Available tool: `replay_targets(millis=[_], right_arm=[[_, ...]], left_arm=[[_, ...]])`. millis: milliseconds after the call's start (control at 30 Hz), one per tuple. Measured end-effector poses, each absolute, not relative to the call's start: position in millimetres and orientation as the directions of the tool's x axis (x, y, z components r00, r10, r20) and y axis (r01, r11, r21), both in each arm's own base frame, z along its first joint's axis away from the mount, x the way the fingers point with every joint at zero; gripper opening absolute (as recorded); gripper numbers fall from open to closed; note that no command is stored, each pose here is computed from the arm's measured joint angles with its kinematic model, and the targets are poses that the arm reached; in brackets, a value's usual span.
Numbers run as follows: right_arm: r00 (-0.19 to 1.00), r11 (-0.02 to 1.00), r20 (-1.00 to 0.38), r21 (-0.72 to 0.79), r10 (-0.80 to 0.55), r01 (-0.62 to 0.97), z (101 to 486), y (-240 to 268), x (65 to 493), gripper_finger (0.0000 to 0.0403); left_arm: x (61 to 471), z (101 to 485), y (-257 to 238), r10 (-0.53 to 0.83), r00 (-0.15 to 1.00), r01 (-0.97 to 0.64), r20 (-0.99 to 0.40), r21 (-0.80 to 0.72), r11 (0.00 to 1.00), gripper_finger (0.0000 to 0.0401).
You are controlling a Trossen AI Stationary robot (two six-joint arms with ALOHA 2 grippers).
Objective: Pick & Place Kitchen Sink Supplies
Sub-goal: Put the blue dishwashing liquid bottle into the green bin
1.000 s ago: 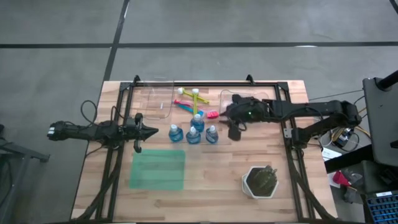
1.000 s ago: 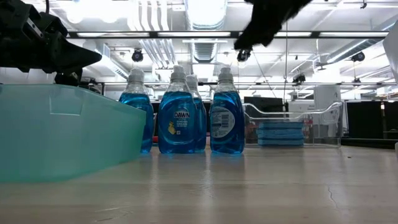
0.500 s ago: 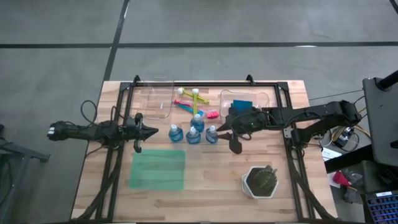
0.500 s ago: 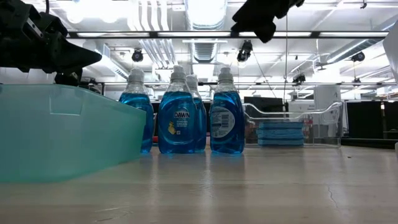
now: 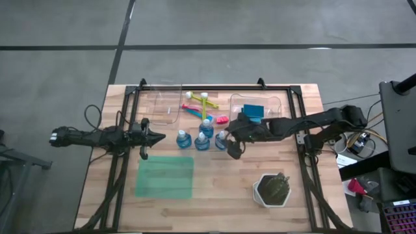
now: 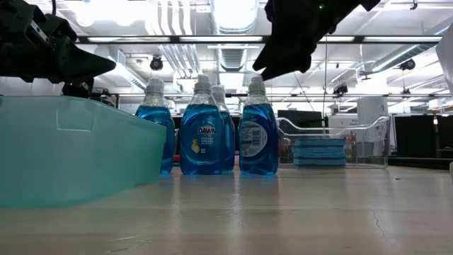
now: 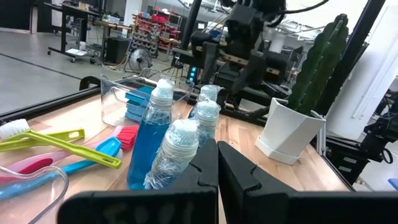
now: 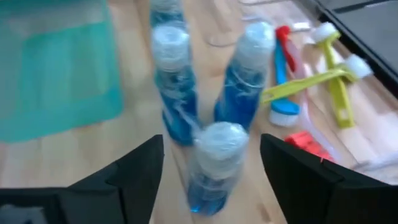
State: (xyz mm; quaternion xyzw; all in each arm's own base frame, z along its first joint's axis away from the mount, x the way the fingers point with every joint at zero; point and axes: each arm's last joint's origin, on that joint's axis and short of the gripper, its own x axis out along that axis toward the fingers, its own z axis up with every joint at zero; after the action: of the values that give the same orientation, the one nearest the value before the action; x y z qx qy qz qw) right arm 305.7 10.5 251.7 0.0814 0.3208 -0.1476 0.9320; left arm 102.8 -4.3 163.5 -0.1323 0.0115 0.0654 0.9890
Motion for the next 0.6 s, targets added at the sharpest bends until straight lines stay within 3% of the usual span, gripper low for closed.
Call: replay_targets(millis=[267, 600], right_arm=[[0.743, 0.929, -0.612, 0.039, -0.27, 0.369, 251.4, 9.1, 305.7, 0.0271], [0.681, 0.923, -0.672, -0.011, -0.291, 0.384, 215.7, 11.8, 324.3, 0.0248]], left_arm=[[102.8, 163.4, -4.3, 0.126, 0.991, -0.132, -0.04, -0.26, 0.956, 0.0], [102.8, 163.5, -4.3, 0.126, 0.991, -0.132, -0.04, -0.26, 0.956, 0.0]])
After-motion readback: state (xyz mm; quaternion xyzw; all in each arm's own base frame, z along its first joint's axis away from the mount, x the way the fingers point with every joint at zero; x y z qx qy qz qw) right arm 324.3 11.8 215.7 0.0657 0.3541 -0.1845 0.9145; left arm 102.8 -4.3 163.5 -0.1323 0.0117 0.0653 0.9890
